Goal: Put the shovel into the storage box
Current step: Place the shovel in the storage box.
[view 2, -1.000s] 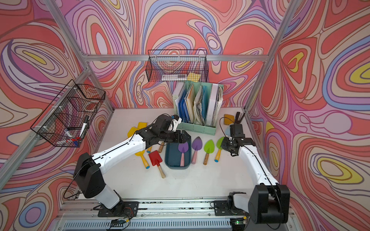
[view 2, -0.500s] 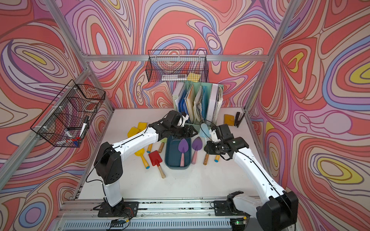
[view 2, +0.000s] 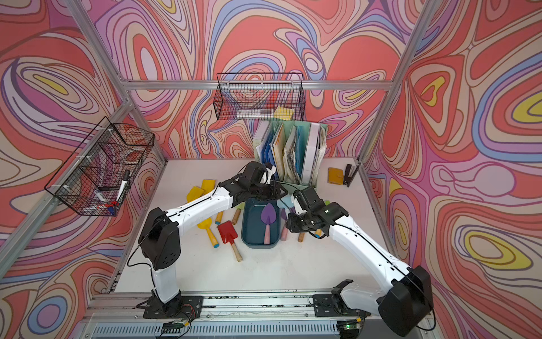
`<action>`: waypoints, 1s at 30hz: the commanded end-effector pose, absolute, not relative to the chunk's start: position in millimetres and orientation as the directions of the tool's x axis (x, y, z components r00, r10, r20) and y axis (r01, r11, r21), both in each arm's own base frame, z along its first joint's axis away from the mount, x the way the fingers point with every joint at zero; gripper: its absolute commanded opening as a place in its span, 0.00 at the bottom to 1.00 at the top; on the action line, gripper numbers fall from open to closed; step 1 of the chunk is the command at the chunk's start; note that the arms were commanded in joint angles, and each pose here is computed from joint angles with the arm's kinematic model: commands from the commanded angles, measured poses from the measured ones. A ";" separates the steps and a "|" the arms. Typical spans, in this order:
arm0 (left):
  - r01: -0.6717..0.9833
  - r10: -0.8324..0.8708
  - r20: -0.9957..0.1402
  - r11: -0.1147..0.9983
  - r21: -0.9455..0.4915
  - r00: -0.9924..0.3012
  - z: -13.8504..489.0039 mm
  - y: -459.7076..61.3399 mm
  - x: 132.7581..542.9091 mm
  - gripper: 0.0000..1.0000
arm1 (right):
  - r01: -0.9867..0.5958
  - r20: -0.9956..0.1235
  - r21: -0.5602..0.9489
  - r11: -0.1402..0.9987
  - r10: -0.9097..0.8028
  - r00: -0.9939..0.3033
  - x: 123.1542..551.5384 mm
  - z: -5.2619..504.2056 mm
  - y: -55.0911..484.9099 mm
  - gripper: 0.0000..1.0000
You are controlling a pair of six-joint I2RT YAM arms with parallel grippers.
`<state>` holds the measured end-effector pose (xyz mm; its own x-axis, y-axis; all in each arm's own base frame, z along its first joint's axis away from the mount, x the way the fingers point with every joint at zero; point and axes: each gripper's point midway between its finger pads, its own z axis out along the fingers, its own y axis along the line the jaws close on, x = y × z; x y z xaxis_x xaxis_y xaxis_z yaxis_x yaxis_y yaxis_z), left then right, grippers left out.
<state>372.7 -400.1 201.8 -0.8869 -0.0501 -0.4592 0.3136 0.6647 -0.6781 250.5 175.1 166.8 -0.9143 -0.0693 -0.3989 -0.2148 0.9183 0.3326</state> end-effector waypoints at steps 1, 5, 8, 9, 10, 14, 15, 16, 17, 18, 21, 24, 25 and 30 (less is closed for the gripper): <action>0.322 -0.057 -0.474 0.663 -0.676 -0.879 203.9 -399.4 370.2 0.39 | -0.224 -0.457 0.339 0.914 -0.048 -0.888 265.0 182.7 182.8 0.00; 0.321 -0.052 -0.470 0.665 -0.674 -0.881 202.0 -396.8 366.0 0.35 | -0.221 -0.464 0.337 0.915 -0.042 -0.885 268.2 183.3 183.2 0.00; 0.317 -0.050 -0.463 0.663 -0.678 -0.885 200.8 -395.5 363.7 0.27 | -0.218 -0.470 0.337 0.916 -0.037 -0.882 271.2 183.9 184.1 0.00; 0.318 -0.050 -0.463 0.662 -0.679 -0.885 200.9 -395.3 362.9 0.25 | -0.218 -0.470 0.336 0.916 -0.037 -0.882 272.1 183.6 184.4 0.00; 0.317 -0.051 -0.463 0.661 -0.680 -0.885 201.3 -394.5 362.9 0.24 | -0.218 -0.472 0.337 0.916 -0.036 -0.881 272.9 184.1 184.8 0.00; 0.318 -0.051 -0.465 0.664 -0.677 -0.884 201.2 -393.2 361.2 0.17 | -0.218 -0.471 0.339 0.915 -0.035 -0.881 275.2 183.4 186.6 0.00; 0.319 -0.050 -0.466 0.664 -0.676 -0.884 201.5 -392.9 361.1 0.15 | -0.219 -0.470 0.339 0.915 -0.036 -0.882 275.4 182.9 187.2 0.00; 0.318 -0.051 -0.466 0.665 -0.675 -0.883 201.2 -392.6 361.2 0.14 | -0.219 -0.470 0.340 0.915 -0.037 -0.882 275.7 183.0 187.2 0.00; 0.318 -0.051 -0.466 0.665 -0.676 -0.883 201.6 -392.3 361.4 0.12 | -0.218 -0.469 0.340 0.915 -0.036 -0.882 276.0 182.7 187.6 0.00; 0.318 -0.050 -0.466 0.666 -0.675 -0.883 200.9 -392.3 361.2 0.09 | -0.218 -0.468 0.340 0.915 -0.037 -0.883 275.8 182.4 187.6 0.00; 0.318 -0.047 -0.462 0.665 -0.676 -0.885 199.5 -393.1 360.7 0.00 | -0.218 -0.468 0.340 0.915 -0.037 -0.883 275.9 181.9 187.7 0.00; 0.316 -0.044 -0.459 0.666 -0.676 -0.888 197.4 -393.0 360.1 0.00 | -0.214 -0.470 0.336 0.917 -0.034 -0.882 276.7 181.6 187.0 0.00; 0.315 -0.044 -0.458 0.667 -0.675 -0.888 196.7 -392.7 360.1 0.00 | -0.213 -0.470 0.335 0.918 -0.033 -0.882 276.9 181.5 186.6 0.00; 0.314 -0.040 -0.463 0.683 -0.659 -0.885 192.6 -388.8 360.5 0.00 | -0.213 -0.471 0.338 0.917 -0.031 -0.881 277.4 182.4 187.3 0.36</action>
